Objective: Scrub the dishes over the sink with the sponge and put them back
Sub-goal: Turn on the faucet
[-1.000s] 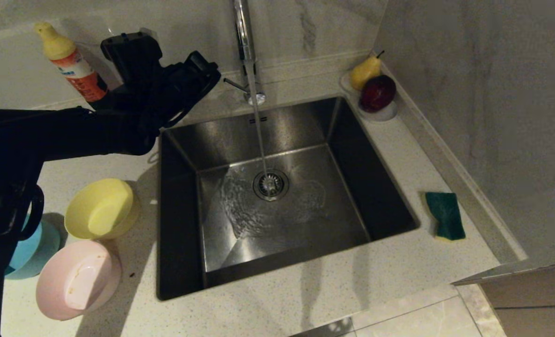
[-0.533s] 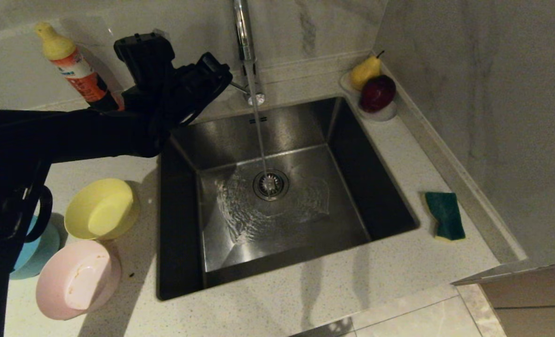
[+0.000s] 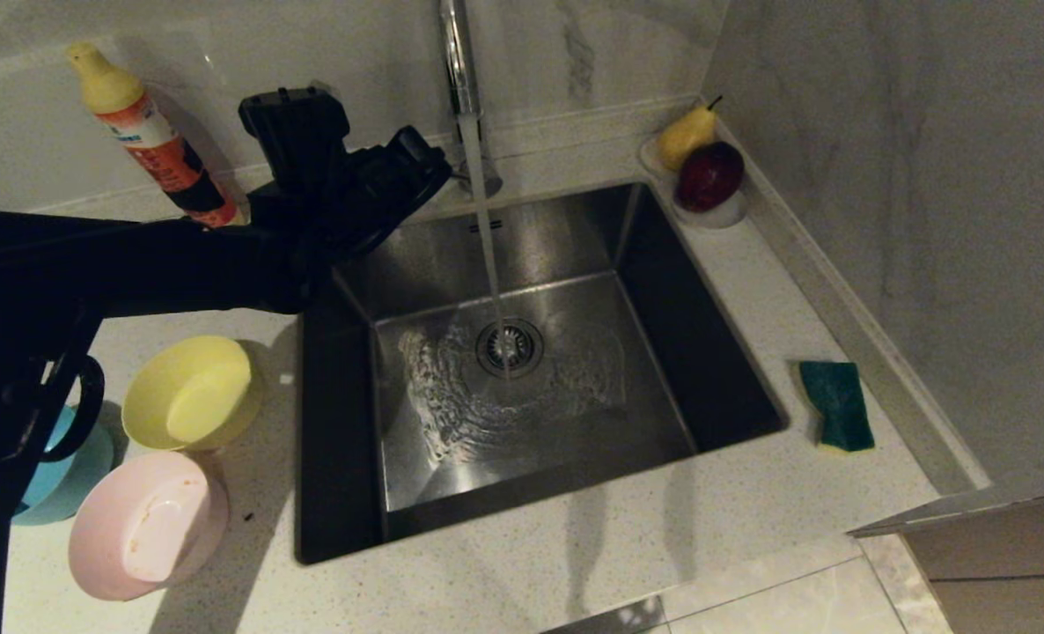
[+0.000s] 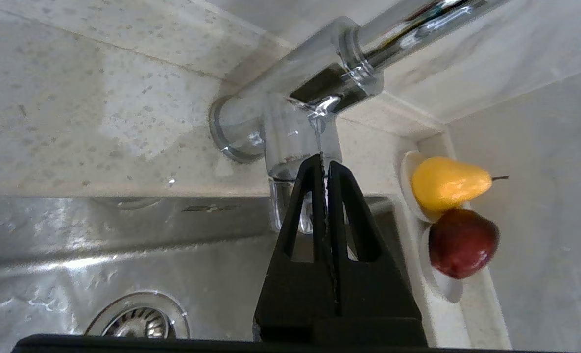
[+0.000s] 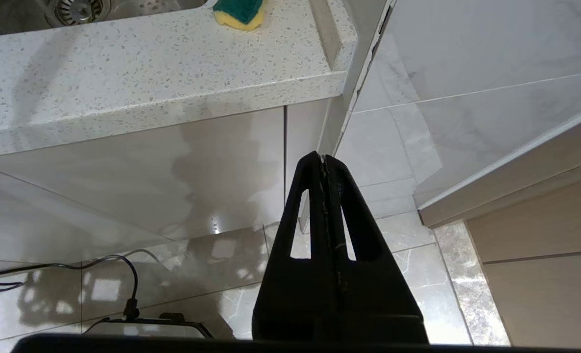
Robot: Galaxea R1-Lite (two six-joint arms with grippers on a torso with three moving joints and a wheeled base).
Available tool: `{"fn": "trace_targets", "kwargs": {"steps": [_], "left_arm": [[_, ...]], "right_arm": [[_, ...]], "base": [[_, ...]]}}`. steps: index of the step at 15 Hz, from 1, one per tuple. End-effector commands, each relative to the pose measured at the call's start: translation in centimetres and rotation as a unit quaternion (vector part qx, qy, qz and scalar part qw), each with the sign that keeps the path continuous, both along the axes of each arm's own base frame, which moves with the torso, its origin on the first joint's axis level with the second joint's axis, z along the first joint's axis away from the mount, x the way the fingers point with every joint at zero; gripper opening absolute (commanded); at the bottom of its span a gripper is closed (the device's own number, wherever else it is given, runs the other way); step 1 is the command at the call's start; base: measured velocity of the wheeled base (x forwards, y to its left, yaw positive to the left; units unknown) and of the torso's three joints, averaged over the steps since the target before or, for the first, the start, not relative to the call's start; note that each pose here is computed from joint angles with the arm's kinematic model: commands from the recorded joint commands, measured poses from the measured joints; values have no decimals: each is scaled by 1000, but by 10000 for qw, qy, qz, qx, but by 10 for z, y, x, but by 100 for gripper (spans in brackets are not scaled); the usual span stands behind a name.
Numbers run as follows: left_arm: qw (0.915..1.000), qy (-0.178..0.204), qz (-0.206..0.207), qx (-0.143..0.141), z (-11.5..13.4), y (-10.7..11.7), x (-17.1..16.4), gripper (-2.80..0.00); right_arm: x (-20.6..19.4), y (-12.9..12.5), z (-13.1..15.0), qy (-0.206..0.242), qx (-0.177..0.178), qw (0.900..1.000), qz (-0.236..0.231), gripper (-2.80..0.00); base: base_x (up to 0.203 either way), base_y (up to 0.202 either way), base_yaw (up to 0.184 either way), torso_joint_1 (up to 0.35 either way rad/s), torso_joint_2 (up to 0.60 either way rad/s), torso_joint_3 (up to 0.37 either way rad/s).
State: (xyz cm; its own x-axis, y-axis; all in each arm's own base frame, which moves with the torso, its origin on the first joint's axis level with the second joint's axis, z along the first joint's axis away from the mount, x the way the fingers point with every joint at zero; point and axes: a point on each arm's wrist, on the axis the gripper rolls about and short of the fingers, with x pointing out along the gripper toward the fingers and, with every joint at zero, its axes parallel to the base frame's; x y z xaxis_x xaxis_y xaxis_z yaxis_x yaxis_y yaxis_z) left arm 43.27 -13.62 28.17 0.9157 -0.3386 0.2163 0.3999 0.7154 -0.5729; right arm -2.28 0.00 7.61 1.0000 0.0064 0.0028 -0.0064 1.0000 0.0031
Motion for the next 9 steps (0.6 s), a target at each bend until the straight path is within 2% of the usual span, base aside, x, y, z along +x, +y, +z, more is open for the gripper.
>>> {"fn": "trace_targets", "kwargs": {"steps": [1,4,6,9], "left_arm": [[10000,34,11,-11,0,0,-4,-280],[9992,-278,228,-153,21,4,-5,-280],[9970,-520,515,-238,42,24,-8,-280],[9938,-816,696,-302,70,42,-27,-280]], "right_arm": [[0,0,0,1,0,10000,2,-280],[0,0,0,6,0,10000,3,-280],[0,0,0,-2,0,10000,-1,-280],[0,0,0,2,0,10000,6,-280]], "base": [[0,0,0,0,0,0],[0,0,0,0,0,0],[0,0,0,0,0,0],[0,0,0,0,0,0]]}}
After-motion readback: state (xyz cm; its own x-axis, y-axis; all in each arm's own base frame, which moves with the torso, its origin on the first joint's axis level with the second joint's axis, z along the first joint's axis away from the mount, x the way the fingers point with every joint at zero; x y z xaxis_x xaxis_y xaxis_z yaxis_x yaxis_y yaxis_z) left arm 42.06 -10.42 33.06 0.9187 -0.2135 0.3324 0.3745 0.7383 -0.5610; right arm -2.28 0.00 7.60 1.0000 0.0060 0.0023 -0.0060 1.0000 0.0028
